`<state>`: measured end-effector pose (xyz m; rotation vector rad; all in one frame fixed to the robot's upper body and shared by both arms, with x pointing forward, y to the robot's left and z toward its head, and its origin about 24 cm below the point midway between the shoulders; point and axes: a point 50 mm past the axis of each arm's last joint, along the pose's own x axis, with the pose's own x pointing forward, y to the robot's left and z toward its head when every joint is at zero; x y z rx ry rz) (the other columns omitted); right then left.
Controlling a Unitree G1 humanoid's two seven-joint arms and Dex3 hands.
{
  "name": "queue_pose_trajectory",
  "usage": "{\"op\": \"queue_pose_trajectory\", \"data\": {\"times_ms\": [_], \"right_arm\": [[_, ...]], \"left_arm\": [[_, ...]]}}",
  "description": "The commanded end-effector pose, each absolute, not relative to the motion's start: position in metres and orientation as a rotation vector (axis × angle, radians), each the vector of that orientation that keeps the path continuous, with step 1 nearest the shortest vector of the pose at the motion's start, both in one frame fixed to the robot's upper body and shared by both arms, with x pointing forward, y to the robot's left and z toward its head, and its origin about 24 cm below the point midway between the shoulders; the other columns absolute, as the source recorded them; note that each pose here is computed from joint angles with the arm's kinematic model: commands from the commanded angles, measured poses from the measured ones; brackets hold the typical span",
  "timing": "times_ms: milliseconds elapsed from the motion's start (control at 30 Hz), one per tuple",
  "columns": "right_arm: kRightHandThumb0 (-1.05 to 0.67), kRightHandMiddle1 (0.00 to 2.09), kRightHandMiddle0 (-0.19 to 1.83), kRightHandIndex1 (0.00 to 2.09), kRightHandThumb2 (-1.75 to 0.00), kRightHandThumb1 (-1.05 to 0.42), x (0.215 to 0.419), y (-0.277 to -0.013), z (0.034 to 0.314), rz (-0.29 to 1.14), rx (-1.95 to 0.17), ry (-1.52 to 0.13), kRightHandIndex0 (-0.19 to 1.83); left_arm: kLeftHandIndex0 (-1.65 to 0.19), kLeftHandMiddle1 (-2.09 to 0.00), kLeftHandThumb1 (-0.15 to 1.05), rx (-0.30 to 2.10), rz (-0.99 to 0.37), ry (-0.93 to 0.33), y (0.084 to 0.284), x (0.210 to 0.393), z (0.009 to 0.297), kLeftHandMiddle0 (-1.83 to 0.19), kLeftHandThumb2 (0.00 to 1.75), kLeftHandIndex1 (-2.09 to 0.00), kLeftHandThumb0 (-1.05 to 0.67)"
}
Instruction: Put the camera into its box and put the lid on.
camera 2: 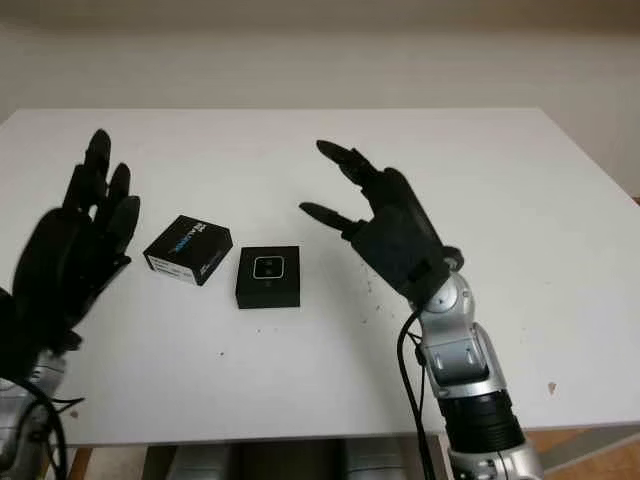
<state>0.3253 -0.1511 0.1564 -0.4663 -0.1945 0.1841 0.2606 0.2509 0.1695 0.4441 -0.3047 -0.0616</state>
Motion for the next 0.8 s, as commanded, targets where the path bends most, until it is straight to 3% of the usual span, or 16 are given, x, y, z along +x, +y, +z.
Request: {"op": "queue_pose_trajectory", "data": {"times_ms": [0,67,133,233,300,500,567,767], "right_arm": [[-0.65,0.6,0.13,0.12,-0.12,-1.05,0.332,-0.16,0.163,0.184,-0.418,-0.168,0.3],[-0.63,0.65,0.09,0.11,-0.14,-1.05,0.337,-0.167,0.164,0.189,-0.375,-0.148,0.29],[-0.62,0.85,0.04,0.11,-0.14,-1.05,0.339,-0.171,0.163,0.176,-0.307,-0.145,0.31],[-0.57,0.99,-0.09,0.08,-0.21,-1.05,0.342,-0.175,0.158,0.174,-0.191,-0.138,0.26],[-0.56,1.0,-0.13,0.07,-0.25,-1.05,0.344,-0.178,0.156,0.193,-0.147,-0.135,0.23],[-0.6,1.05,-0.18,0.05,-0.27,-1.05,0.348,-0.182,0.158,0.205,-0.118,-0.124,0.2],[-0.59,1.03,-0.19,0.05,-0.29,-1.05,0.349,-0.184,0.16,0.208,-0.113,-0.128,0.2],[-0.57,0.67,-0.18,0.01,-0.29,-1.05,0.351,-0.19,0.16,0.16,-0.023,-0.13,0.11]], "left_arm": [[-0.06,-0.11,1.0,0.495,-0.063,-0.322,0.262,0.269,0.187,-0.08,0.1,-0.13,-0.59],[-0.24,-0.16,0.95,0.538,-0.066,-0.307,0.269,0.28,0.2,-0.3,0.06,-0.21,-0.52],[-0.36,-0.21,0.95,0.682,-0.069,-0.3,0.273,0.29,0.211,-0.45,0.05,-0.28,-0.52],[-0.45,-0.24,0.92,0.891,-0.082,-0.286,0.277,0.305,0.22,-0.56,0.04,-0.34,-0.48],[-0.41,-0.23,0.9,1.053,-0.115,-0.248,0.277,0.315,0.223,-0.53,0.04,-0.33,-0.5],[-0.03,-0.03,0.82,1.525,-0.372,-0.029,0.263,0.336,0.225,-0.12,0.03,-0.1,-0.63],[0.01,-0.02,0.8,1.6,-0.438,-0.001,0.257,0.34,0.223,-0.06,0.03,-0.07,-0.63],[0.08,-0.02,0.81,1.662,-0.538,0.0,0.242,0.352,0.21,0.03,0.05,-0.03,-0.72]]}}
